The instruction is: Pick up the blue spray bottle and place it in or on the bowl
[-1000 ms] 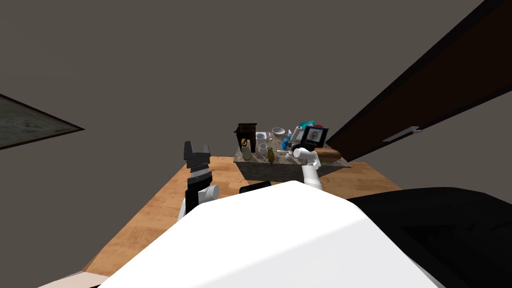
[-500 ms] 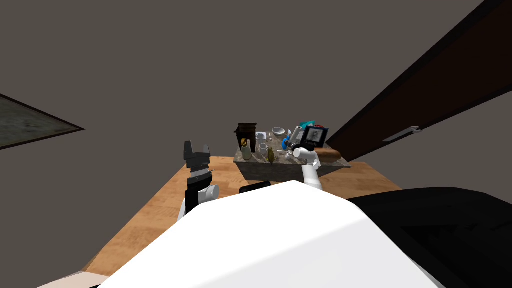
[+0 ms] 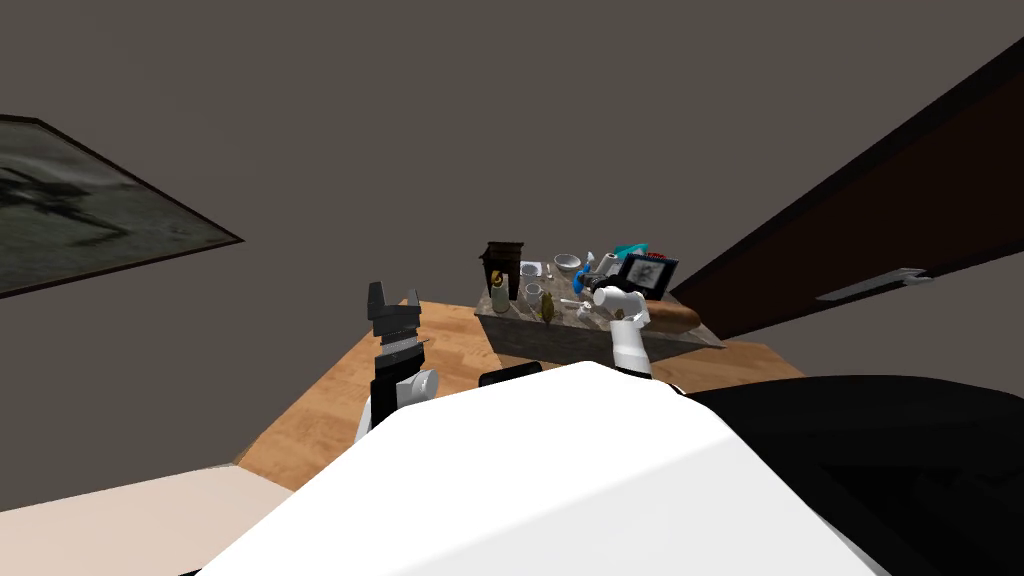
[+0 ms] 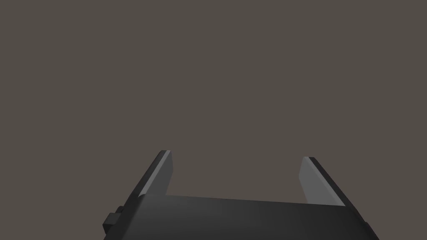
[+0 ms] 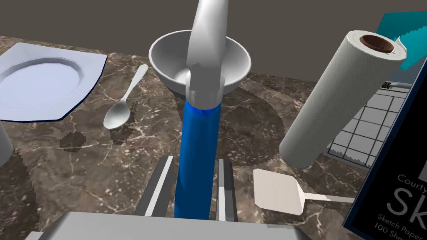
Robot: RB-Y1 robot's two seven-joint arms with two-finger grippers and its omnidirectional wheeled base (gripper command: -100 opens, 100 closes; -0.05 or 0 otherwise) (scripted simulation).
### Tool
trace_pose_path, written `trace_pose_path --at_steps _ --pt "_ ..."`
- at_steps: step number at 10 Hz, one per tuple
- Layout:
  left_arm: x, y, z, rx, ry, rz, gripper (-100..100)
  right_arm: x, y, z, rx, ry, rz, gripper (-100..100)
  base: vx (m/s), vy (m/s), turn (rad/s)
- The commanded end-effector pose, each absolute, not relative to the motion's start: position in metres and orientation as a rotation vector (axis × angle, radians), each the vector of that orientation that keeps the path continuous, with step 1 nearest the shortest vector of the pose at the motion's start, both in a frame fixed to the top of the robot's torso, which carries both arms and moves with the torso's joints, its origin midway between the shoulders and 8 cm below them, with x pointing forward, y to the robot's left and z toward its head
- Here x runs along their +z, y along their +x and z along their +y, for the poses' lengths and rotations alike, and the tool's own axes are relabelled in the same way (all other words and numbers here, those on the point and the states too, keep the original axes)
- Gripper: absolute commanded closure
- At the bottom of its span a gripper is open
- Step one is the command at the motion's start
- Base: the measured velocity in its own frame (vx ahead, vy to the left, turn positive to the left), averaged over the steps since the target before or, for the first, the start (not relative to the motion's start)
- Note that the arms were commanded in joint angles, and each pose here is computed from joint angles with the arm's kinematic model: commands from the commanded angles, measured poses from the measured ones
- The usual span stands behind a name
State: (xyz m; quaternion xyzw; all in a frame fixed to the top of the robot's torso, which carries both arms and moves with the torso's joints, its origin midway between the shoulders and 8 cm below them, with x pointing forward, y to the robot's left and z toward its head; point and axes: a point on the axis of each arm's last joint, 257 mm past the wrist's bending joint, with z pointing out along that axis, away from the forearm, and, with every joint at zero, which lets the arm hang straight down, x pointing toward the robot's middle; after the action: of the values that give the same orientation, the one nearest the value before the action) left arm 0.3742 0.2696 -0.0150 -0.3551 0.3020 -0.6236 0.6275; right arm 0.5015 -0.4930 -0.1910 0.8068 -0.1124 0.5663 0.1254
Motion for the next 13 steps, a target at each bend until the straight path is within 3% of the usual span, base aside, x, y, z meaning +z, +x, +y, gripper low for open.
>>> trace_pose_path --at_steps 1,13 --pt "-0.015 0.374 0.270 -1.430 -0.814 0.692 0 -0.174 0.505 -0.515 1.637 2.295 -0.334 100 -0.078 0.008 0.259" --pt "-0.015 0.374 0.270 -1.429 -0.814 0.692 0 -0.101 0.489 -0.648 1.506 2.093 -0.520 100 -0.059 -0.029 0.218"
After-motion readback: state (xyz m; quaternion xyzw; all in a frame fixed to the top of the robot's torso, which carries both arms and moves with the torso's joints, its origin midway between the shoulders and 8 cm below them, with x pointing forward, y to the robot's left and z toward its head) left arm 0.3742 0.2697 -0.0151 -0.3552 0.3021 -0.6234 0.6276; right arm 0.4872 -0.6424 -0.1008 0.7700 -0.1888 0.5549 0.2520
